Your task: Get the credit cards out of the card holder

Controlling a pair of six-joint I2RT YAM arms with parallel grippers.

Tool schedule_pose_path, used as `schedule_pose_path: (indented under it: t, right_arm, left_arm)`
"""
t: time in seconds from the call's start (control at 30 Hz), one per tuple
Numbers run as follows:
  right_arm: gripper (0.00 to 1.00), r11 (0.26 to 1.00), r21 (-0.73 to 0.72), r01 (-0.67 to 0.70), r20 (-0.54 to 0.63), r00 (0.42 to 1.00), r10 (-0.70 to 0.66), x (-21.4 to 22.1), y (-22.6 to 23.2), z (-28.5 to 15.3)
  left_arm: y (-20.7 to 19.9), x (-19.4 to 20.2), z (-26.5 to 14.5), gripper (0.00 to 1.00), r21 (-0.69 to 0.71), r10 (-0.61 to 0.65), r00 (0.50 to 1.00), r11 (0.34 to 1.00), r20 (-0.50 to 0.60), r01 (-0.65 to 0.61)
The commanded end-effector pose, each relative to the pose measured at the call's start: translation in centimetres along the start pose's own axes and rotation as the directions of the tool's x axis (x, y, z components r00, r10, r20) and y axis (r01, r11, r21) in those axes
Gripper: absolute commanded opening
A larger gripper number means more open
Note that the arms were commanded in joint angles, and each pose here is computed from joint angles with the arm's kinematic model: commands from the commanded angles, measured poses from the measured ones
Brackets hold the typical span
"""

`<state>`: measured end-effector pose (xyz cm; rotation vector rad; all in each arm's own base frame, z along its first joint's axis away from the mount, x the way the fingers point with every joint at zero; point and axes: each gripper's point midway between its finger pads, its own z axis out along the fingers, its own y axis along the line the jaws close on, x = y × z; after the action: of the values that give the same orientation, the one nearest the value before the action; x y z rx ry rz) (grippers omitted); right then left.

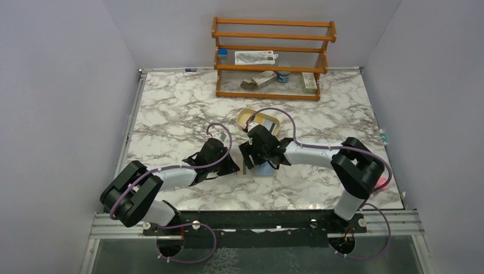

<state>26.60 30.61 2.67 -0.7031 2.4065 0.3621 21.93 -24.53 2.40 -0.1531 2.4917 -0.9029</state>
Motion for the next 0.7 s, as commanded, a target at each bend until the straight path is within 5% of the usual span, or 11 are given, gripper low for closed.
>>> schedule_pose_path:
  t: [0.0,0.67]
  right_arm:
    - [0.73,0.999,0.05,0.006,-0.131,0.991,0.0,4.4,-2.2,-0.7]
    - [0.8,0.94,0.316,-0.128,-0.059,0.986,0.154,2.0,-10.1,-5.1]
  left_arm:
    - [1.8,0.9,-0.4,0.0,-0.065,0.005,1.0,0.998,-0.012,-0.006]
    - [1.8,0.4,-0.9,0.0,-0.087,0.033,0.999,0.996,-0.004,-0.033]
